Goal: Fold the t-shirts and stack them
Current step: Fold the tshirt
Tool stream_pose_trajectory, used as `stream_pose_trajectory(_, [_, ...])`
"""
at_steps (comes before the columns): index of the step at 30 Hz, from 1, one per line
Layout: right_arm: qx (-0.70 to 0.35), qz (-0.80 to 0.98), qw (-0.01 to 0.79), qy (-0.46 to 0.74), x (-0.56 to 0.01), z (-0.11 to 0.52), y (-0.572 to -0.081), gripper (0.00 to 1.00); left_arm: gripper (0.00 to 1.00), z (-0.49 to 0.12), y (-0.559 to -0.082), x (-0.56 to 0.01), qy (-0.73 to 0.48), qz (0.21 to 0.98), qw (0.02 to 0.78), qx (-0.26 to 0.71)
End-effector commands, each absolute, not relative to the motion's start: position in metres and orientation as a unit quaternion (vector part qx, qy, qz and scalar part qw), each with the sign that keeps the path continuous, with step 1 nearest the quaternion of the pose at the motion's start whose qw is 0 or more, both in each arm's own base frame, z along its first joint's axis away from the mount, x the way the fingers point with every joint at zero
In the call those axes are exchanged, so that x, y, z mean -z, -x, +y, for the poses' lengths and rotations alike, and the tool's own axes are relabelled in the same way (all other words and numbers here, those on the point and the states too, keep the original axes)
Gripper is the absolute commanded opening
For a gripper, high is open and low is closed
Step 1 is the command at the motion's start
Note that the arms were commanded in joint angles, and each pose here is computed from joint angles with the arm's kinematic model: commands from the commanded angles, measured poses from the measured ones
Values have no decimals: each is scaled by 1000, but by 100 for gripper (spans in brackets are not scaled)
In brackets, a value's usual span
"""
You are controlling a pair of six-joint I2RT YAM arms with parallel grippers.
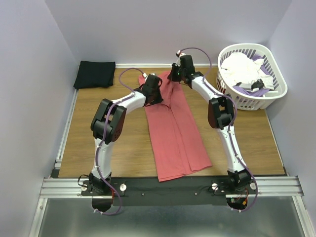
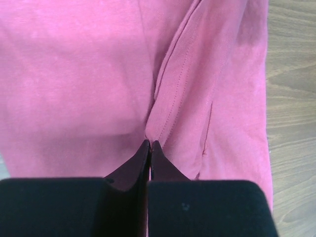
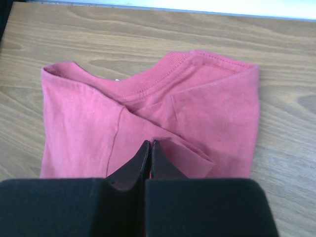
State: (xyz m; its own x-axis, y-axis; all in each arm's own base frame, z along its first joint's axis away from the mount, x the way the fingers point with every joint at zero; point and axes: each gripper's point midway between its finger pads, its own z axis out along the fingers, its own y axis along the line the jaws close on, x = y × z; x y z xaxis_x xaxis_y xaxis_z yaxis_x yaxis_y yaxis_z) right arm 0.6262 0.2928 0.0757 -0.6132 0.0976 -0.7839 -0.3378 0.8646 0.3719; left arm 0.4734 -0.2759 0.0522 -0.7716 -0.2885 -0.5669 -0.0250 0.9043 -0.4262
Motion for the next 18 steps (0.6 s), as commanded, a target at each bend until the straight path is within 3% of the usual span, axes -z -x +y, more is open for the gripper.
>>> stream_pose_trajectory(1, [-272, 844, 458, 55, -103, 286, -633, 6, 5, -272, -478, -84, 90, 904, 371, 193])
stream_pose_trajectory(18, [-346, 831, 431, 69, -80, 309, -632, 9, 6, -268, -469, -58, 103, 912, 351, 184])
